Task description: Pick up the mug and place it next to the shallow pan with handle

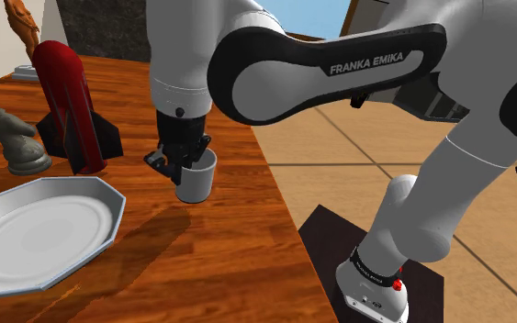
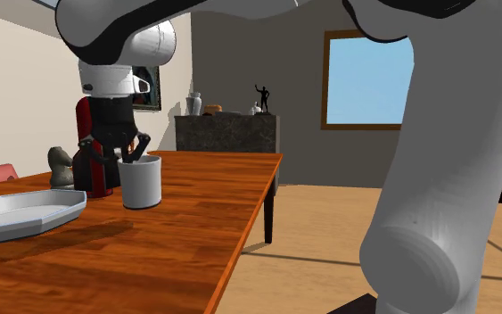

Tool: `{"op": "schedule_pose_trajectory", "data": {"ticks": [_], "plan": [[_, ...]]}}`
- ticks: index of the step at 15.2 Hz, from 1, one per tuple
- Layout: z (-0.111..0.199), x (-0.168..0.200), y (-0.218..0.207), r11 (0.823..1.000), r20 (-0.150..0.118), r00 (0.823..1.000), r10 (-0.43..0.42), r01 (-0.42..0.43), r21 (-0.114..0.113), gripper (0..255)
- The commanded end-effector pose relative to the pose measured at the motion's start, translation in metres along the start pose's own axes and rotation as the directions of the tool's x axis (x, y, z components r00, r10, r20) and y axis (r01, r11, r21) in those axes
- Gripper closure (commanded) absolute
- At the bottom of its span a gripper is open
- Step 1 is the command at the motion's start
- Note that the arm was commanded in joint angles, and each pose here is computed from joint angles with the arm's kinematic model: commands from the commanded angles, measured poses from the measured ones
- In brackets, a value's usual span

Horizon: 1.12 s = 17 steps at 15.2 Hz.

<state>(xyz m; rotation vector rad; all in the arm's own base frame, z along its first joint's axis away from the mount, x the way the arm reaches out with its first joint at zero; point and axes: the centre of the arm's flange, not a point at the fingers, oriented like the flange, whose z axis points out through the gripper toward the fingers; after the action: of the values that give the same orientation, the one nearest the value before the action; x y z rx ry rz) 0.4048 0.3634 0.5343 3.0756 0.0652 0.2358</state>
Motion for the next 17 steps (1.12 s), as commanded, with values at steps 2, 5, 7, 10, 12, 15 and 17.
{"op": "schedule_pose_trajectory", "data": {"ticks": [2,5,7,10,12,15,17], "plan": [[0.016,-0.002,-0.001,1.000,-0.001,1.000,0.000,0.000,0.000,255],[0.031,-0.004,-0.002,1.000,-0.001,1.000,0.000,0.000,0.000,255],[0.031,-0.004,-0.002,1.000,-0.001,1.000,0.000,0.000,0.000,255],[0.031,-0.004,-0.002,1.000,-0.001,1.000,0.000,0.000,0.000,255],[0.031,-0.004,-0.002,1.000,-0.001,1.000,0.000,0.000,0.000,255],[0.031,-0.004,-0.002,1.000,-0.001,1.000,0.000,0.000,0.000,0],[0.031,-0.004,-0.002,1.000,-0.001,1.000,0.000,0.000,0.000,0]]}}
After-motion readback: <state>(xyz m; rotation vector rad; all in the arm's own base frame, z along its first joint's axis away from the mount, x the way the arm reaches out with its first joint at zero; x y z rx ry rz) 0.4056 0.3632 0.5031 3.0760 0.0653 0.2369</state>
